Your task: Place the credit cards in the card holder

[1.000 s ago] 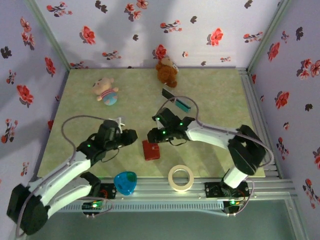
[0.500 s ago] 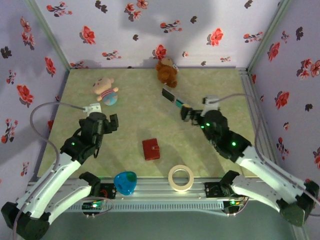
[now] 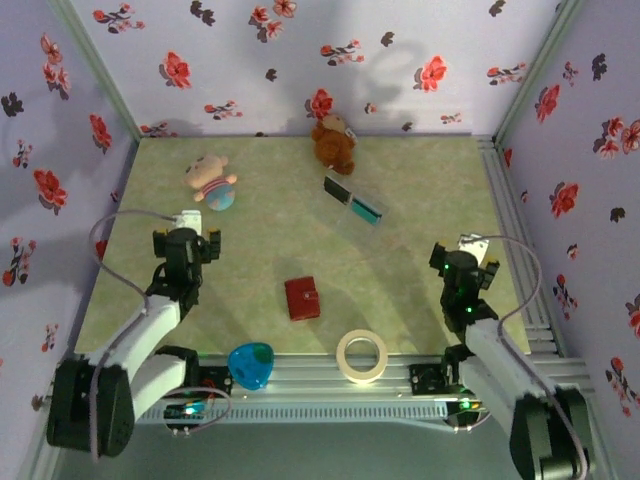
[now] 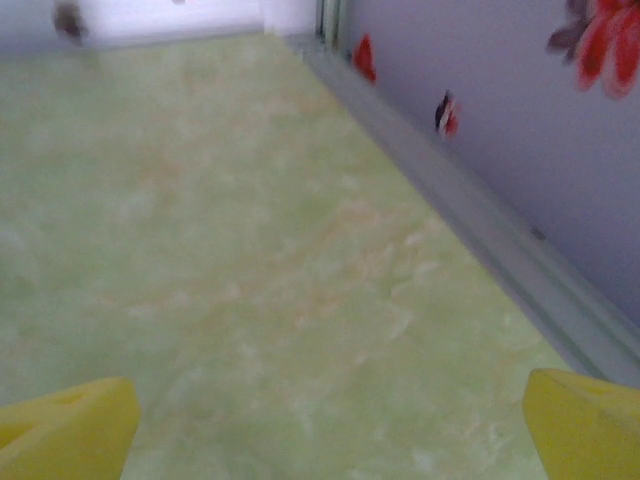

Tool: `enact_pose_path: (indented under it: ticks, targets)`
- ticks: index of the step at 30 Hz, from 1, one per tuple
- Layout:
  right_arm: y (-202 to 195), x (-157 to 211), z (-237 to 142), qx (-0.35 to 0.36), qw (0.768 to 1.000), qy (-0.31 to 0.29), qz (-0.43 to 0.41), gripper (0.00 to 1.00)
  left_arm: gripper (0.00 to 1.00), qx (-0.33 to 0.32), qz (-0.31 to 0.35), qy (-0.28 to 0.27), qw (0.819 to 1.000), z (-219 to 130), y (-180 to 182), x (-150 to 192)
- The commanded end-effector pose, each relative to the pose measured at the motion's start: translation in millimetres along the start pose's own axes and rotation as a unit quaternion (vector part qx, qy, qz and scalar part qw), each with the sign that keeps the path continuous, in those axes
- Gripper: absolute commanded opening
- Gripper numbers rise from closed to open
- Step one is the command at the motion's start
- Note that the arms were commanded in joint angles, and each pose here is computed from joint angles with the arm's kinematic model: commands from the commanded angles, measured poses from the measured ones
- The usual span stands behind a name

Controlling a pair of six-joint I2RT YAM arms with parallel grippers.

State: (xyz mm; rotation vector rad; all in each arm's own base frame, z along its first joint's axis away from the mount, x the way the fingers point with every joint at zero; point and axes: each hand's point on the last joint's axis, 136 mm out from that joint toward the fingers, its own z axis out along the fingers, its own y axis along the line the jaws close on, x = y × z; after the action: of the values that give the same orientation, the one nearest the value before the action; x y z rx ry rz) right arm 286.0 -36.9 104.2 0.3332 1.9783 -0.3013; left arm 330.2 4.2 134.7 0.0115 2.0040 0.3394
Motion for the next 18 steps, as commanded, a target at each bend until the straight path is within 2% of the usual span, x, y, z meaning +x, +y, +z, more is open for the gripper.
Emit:
enact_pose_path:
  ticks: [1,4,6,9,12,14,15,18]
  targets:
    - [21.1,-36.9,15.0,-0.053,0.995,-0.077,0.017,0.99,1.00,0.050,-0.038,-0.057,0.996,19.7,-7.6,-11.9]
    - [31.6,-41.9,39.9,-0.077,0.994,-0.070,0.020,0.99,1.00,0.076,-0.058,-0.032,0.995,40.2,-11.9,-3.8]
    - [35.5,-46.6,52.3,-0.080,0.993,-0.080,0.026,0.99,1.00,0.077,-0.066,-0.069,0.992,45.3,-10.7,-14.1]
    - [36.5,-36.6,76.1,-0.080,0.994,-0.060,0.040,0.99,1.00,0.099,-0.062,-0.063,0.991,56.3,-13.1,-14.9]
    - [39.2,-28.4,84.6,-0.081,0.994,-0.059,0.034,0.99,1.00,0.103,-0.078,-0.043,0.991,68.8,-9.5,-11.1]
    - [41.2,-25.8,90.5,-0.076,0.996,-0.028,0.027,1.00,1.00,0.108,-0.077,-0.050,0.990,73.1,-12.9,-3.1]
    - [42.6,-26.2,92.1,-0.074,0.997,-0.031,0.023,1.00,1.00,0.105,-0.078,-0.048,0.990,77.8,-14.6,8.7]
    - [35.1,-26.5,92.0,-0.047,0.998,-0.033,0.030,0.99,1.00,0.106,-0.076,-0.053,0.990,77.4,-14.8,6.2]
